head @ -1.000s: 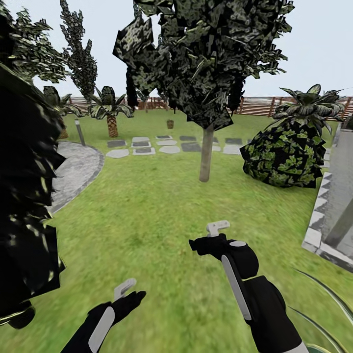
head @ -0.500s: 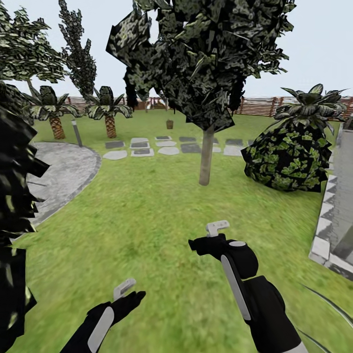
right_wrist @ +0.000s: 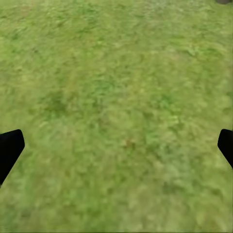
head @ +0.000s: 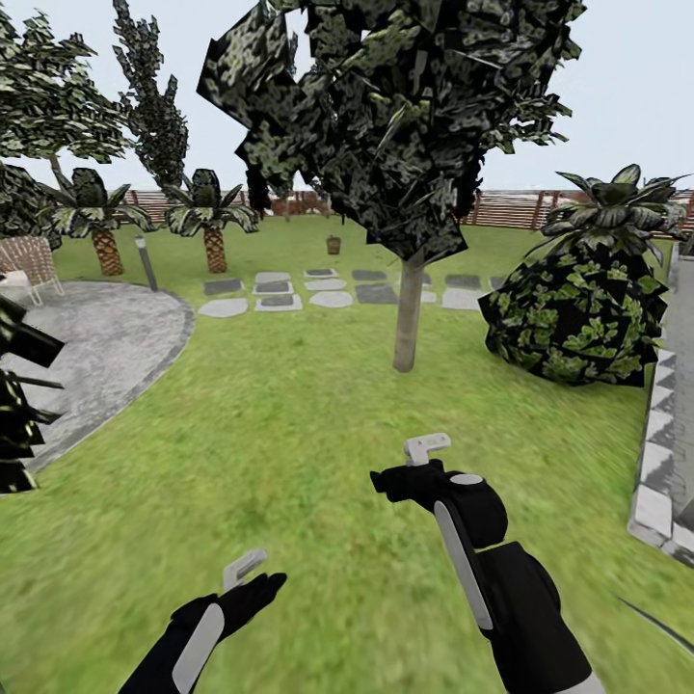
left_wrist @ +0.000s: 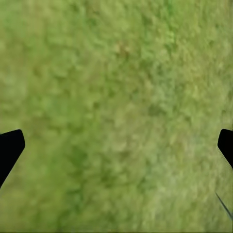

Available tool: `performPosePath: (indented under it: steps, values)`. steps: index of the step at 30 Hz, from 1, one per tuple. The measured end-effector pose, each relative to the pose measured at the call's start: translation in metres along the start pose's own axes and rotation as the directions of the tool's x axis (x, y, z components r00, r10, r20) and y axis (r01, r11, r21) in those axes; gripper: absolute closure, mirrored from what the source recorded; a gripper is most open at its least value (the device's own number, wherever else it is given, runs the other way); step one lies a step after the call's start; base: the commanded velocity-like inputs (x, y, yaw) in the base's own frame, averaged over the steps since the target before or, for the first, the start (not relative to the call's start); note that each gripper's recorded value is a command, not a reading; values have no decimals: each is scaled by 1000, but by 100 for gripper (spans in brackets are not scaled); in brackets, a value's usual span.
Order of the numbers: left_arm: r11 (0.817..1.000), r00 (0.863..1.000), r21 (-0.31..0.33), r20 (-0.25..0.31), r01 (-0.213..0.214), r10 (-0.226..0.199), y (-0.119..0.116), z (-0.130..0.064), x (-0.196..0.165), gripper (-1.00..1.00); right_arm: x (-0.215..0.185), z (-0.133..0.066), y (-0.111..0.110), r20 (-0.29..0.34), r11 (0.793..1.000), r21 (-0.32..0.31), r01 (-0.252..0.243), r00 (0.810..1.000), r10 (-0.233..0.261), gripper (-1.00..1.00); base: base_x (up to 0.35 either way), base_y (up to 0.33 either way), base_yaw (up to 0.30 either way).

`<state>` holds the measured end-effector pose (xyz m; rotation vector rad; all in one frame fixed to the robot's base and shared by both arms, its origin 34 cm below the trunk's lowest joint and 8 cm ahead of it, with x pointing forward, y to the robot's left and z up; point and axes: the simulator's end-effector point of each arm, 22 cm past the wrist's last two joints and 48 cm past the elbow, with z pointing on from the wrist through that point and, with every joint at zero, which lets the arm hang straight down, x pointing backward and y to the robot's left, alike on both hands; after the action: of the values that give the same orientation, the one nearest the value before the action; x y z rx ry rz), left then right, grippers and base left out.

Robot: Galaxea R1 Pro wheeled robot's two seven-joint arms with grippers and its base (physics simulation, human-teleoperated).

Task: Take the three Easter eggs out of the wicker basket on the lawn in the garden, then place them on the lawn next to a single tree (choose any tree) so that all three eggs are next to the same tree and none are left in the basket.

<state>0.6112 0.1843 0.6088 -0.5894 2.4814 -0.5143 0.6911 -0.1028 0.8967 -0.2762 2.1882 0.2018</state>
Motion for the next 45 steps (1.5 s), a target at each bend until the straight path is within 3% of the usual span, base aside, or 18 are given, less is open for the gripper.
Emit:
performPosePath:
  steps: [18,34,45]
  values:
    - [1000,1000,-7,-8,4,-4,4,1,5,-100,0,0,1,1,1000,-2,-2,1000,2,-100,334,0,3]
    - [1000,1000,-8,-8,4,-4,4,1,5,-100,0,0,2,-1,1000,-3,-2,1000,2,-100,334,0,188]
    - [1000,1000,-7,-9,4,-4,3,1,5,-100,1,0,0,-4,1000,0,0,1000,0,-100,334,0,16]
